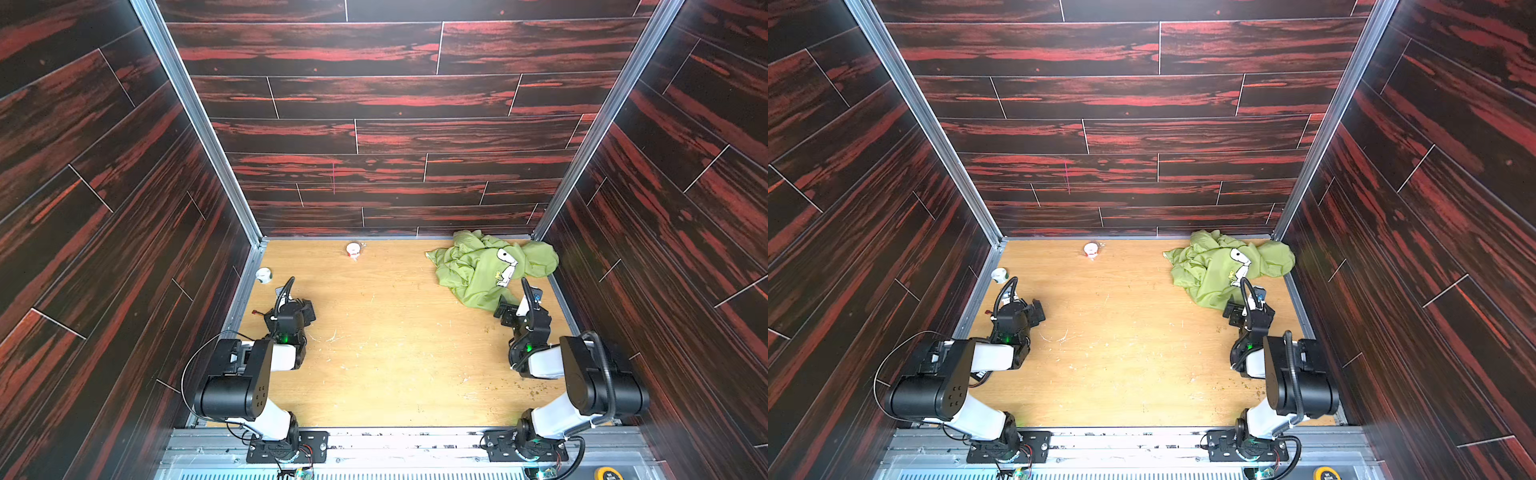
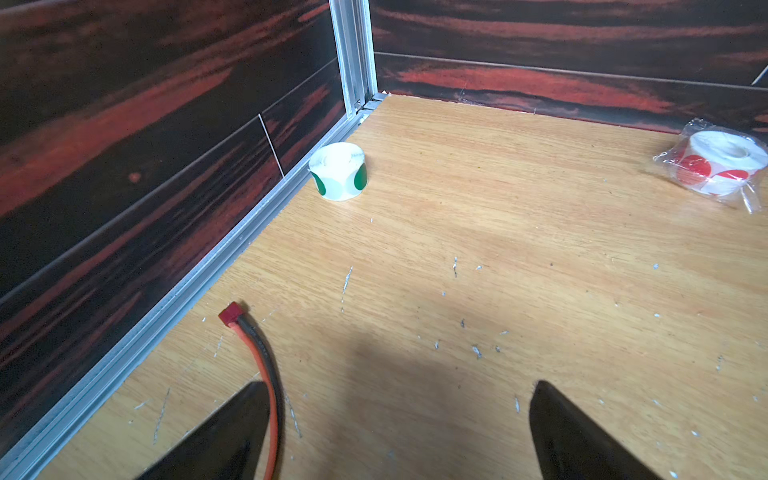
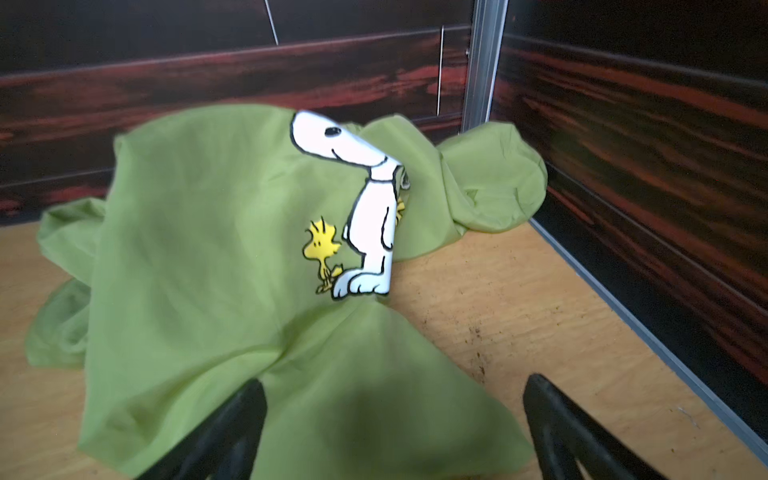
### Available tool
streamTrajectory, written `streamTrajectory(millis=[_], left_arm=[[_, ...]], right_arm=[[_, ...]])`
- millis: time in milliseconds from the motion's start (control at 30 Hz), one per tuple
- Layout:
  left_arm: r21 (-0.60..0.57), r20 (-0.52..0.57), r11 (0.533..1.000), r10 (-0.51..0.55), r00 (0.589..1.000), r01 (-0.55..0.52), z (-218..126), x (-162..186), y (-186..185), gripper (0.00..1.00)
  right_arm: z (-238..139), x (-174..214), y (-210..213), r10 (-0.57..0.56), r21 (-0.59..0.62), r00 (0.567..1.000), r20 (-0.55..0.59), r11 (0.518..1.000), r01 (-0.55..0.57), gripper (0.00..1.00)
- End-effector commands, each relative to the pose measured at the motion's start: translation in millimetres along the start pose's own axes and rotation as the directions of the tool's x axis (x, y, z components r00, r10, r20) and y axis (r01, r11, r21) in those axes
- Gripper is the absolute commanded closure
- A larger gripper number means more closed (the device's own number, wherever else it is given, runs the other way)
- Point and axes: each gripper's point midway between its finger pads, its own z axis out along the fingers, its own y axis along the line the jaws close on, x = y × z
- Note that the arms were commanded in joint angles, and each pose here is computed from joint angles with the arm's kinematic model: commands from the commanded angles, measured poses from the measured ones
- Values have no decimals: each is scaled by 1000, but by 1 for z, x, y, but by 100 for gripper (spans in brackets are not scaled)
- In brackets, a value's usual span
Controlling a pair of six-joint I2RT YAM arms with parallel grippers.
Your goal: Zip up the jacket
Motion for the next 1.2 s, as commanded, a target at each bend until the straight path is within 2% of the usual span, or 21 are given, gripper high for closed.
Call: streamTrajectory(millis=[0,67,200,267,333,433,467,533,600,667,733,767,867,900,1000,1100,1167], left_arm=[[-43,74,999,-21,997,24,-5,-39,7,0],[-15,4,1000,7,1000,-7,-13,-49,2,0],[-7,-27,996,-94,995,93,-37,-97,3,0],[-14,-23,978,-208,978,208,-53,-123,6,0],[4,-56,955,-296,953,297,-71,-142,6,0],[52,-125,923,-372,920,381,-95,-150,0,0],[57,-132,911,-398,908,408,-101,-150,1,0],[43,-148,879,-464,873,475,-112,-146,5,1],[41,-197,856,-499,844,516,-120,-140,4,1],[101,-286,831,-501,816,546,-122,-132,-15,0],[136,-386,806,-492,780,576,-120,-121,-34,0],[138,-453,791,-485,748,597,-118,-111,-45,0],[180,-602,743,-434,670,644,-116,-99,-77,4],[200,-632,737,-407,659,646,-117,-99,-86,5],[250,-669,739,-336,663,626,-119,-99,-110,6],[281,-686,743,-287,668,608,-124,-98,-127,6],[290,-692,745,-271,669,601,-127,-96,-134,6]], right_arm=[[0,-49,1,13,19,1000,-1,1000,-13,1],[-9,-75,4,40,9,999,12,999,-40,1],[-33,-132,0,217,43,976,12,975,-217,1],[-38,-151,1,318,66,947,-56,947,-314,1],[-38,-166,19,340,31,919,-199,940,-341,1],[-29,-173,40,357,29,845,-399,926,-377,1],[-25,-176,44,365,28,827,-428,920,-391,1],[-18,-170,51,425,62,762,-489,888,-456,1],[-13,-170,69,451,12,707,-544,847,-531,1],[-10,-172,85,442,-51,677,-588,816,-576,1],[-4,-166,90,433,-43,667,-606,820,-571,1],[1,-162,94,419,-41,666,-617,828,-560,2],[11,-150,103,385,6,636,-669,858,-514,12],[16,-143,107,363,26,629,-687,878,-478,16],[30,-127,122,302,46,638,-708,922,-386,14],[44,-104,128,293,93,609,-737,937,-338,6],[52,-89,128,304,132,584,-753,939,-318,6]])
